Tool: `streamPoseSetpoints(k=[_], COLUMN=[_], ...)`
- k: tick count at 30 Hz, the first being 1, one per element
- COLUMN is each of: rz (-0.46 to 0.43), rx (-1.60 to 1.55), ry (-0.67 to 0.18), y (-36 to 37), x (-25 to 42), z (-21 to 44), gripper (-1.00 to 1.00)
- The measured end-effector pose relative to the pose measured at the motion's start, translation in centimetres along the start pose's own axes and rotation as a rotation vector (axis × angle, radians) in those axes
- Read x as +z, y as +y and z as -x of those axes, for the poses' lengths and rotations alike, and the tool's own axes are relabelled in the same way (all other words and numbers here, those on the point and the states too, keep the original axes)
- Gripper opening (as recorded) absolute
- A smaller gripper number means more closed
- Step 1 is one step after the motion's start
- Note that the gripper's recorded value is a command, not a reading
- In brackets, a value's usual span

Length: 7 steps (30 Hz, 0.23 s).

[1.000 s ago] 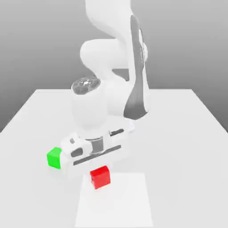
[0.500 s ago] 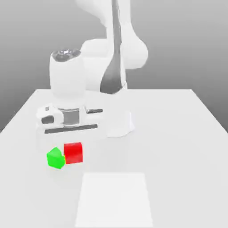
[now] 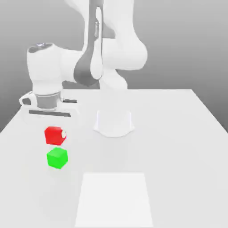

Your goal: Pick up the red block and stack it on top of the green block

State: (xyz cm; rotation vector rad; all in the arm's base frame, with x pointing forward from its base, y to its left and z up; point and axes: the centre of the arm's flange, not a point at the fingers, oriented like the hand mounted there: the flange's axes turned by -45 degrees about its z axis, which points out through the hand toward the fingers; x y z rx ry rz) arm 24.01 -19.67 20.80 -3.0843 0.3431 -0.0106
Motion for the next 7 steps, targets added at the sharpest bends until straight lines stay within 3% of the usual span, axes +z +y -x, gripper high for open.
streamPoseSetpoints(k=[3,4,7], rz=[0.016,0.027,0.027], rx=[0.004,0.006,0.006], ry=[-0.001,-0.002,-0.002], y=[0.3,0.5,0.4], x=[1.9,2.5,2.5], z=[0.2,0.4,0.4], gripper=[-1.00,1.00,1.00])
